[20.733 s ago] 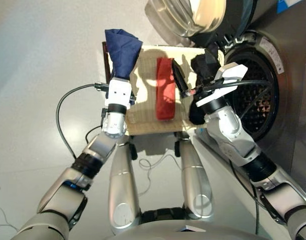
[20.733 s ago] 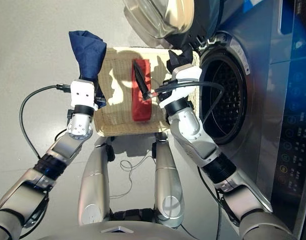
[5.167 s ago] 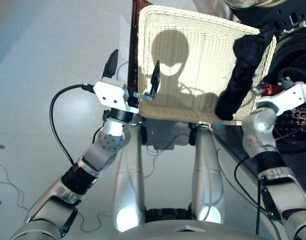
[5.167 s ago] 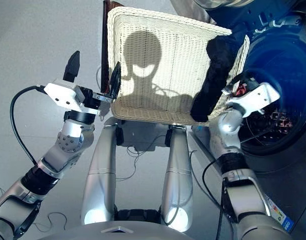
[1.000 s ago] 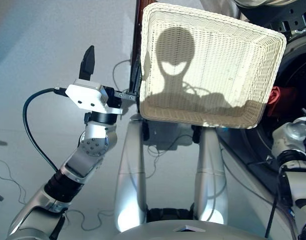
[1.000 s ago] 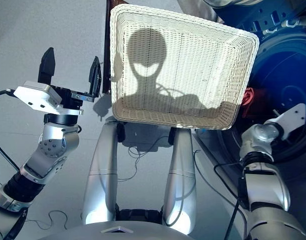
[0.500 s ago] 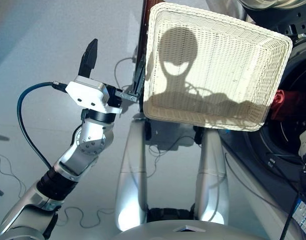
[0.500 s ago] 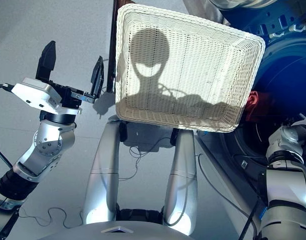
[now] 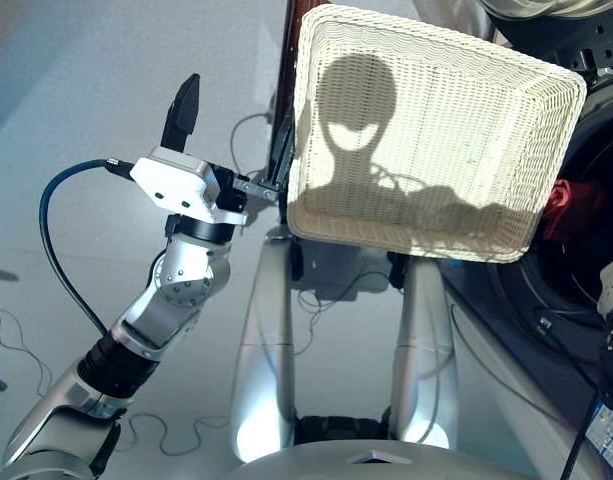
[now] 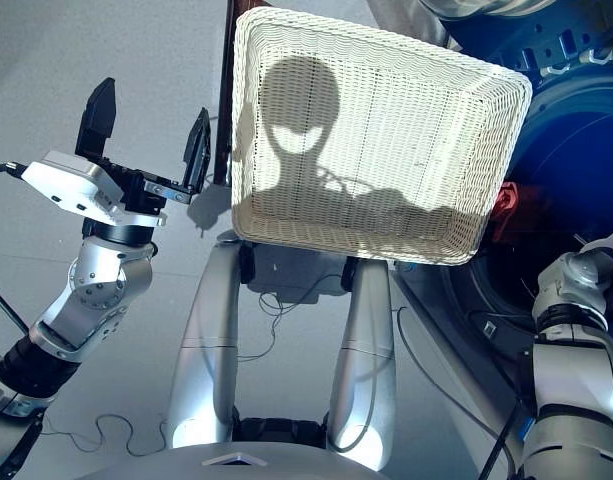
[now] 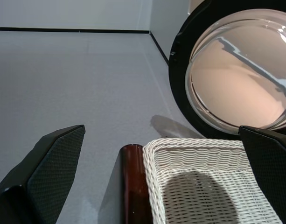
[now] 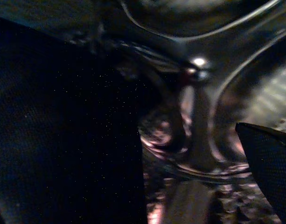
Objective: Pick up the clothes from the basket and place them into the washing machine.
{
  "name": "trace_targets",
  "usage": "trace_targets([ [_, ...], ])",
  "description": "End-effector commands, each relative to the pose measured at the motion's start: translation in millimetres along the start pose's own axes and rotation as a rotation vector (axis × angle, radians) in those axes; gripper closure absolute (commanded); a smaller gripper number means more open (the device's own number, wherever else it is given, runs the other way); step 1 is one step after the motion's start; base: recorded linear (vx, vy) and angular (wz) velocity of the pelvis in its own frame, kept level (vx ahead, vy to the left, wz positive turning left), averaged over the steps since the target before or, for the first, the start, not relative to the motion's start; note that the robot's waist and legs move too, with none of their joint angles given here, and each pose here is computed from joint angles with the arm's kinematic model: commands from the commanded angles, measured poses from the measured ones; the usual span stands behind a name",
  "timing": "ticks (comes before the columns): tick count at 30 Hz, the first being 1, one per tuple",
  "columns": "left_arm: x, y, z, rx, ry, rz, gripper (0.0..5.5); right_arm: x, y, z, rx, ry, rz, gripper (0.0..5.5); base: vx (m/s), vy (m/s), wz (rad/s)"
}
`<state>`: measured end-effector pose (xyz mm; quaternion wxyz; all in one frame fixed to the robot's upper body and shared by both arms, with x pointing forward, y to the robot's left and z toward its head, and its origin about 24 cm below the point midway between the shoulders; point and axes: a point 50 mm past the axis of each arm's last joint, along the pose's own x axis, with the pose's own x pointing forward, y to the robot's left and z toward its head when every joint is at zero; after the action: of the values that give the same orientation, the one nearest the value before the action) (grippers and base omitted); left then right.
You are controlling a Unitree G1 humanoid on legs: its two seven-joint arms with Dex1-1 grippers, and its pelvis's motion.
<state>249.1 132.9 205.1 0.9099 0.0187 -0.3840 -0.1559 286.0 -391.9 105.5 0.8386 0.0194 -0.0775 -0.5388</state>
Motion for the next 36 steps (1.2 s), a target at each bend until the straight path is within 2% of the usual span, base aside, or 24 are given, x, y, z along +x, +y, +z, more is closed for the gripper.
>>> trace_targets([
  [1,1.0,-11.6,22.4,-0.104,-0.139,0.007,0.0,-14.3,9.2,18.8,0.142,-0.163,0.003,0.0,0.0,0.0,0.0],
  [4,0.6,-8.7,20.2,-0.099,-0.134,0.032,0.0,-45.0,40.2,34.7,0.214,-0.271,0.16,0.0,0.0,0.0,0.0],
  [10,-2.4,-4.5,20.0,-0.09,-0.132,0.051,0.0,-98.0,73.6,76.9,0.366,-0.471,0.429,0.0,0.0,0.0,0.0],
  [15,-7.2,-2.3,17.7,-0.076,-0.109,0.048,0.0,-136.2,84.0,98.4,0.422,-0.587,0.642,0.0,0.0,0.0,0.0],
  [20,-17.0,1.4,-2.3,-0.128,-0.001,0.085,0.0,-171.3,89.3,102.3,0.407,-0.646,0.887,0.0,0.0,0.0,0.0],
  [22,-21.9,3.5,-13.4,-0.165,0.055,0.099,0.0,-178.7,89.2,96.8,0.397,-0.624,0.965,0.0,0.0,0.0,0.0],
  [24,-31.9,3.2,-31.9,-0.314,0.15,0.152,0.0,-186.2,89.7,84.7,0.367,-0.571,1.051,0.0,0.027,-0.016,-0.004],
  [26,-40.9,2.2,-48.1,-0.364,0.224,0.181,0.0,-188.2,89.7,67.1,0.346,-0.475,1.093,0.0,0.079,-0.039,0.014],
  [32,-71.4,5.2,-92.8,-0.374,0.427,0.235,0.0,-193.0,80.1,13.1,0.242,-0.221,1.161,0.0,0.092,-0.017,0.036],
  [36,-91.8,12.4,-123.1,-0.311,0.558,0.28,0.0,-192.8,74.5,-30.6,0.178,-0.008,1.143,0.0,0.099,-0.017,0.023],
])
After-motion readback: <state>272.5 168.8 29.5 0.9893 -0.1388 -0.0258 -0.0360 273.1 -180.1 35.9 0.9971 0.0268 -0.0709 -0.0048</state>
